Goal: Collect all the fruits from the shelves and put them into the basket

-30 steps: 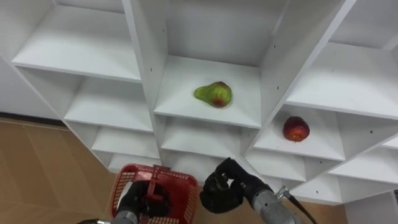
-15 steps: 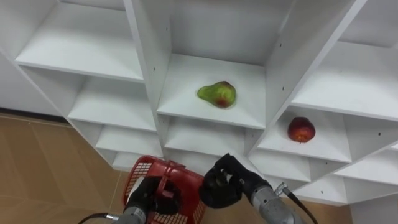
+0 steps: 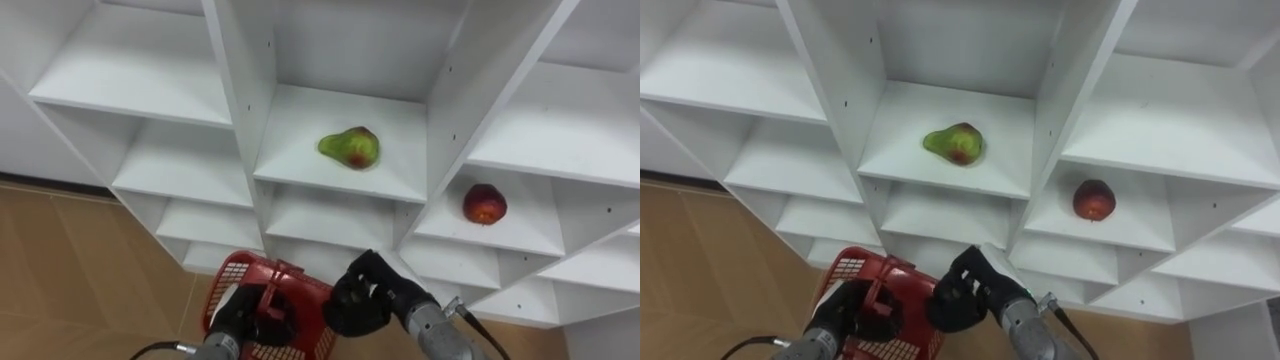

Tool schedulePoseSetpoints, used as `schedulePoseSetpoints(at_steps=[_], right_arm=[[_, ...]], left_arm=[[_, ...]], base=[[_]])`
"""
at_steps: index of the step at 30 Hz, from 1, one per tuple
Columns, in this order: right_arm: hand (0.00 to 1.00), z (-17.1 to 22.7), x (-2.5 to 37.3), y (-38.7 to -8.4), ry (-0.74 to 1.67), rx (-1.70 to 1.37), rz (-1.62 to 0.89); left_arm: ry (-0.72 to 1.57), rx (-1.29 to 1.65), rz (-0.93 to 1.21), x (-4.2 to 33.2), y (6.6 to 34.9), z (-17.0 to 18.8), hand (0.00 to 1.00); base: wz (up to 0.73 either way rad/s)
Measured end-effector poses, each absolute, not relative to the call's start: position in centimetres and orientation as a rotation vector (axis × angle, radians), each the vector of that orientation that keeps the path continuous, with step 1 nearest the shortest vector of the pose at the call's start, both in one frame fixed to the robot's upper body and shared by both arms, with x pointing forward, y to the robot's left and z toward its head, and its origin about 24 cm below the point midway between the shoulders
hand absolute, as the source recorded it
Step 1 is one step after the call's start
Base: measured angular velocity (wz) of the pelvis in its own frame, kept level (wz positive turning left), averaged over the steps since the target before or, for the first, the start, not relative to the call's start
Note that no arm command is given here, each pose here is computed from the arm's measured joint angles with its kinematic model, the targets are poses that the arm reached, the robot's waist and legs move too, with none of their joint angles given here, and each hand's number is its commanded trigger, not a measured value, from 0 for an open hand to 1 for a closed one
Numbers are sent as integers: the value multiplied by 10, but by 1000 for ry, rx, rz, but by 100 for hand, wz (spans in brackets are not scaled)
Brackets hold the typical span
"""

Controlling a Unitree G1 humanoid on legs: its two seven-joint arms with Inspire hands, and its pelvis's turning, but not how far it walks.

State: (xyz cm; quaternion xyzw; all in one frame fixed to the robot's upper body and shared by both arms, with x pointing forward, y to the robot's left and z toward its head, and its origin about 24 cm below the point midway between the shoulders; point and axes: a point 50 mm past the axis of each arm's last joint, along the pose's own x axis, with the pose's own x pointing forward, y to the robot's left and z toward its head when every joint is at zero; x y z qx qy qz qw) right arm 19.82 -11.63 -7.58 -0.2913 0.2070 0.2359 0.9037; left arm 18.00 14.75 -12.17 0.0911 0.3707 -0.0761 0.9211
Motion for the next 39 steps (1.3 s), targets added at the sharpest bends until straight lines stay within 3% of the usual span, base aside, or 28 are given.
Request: schedulePoseSetpoints(at_steps=[39], right_arm=[[100,-78,197,-116,427,-591,482]], left_arm=[[741,193,-198,189,135,-119,100]], base=[[0]])
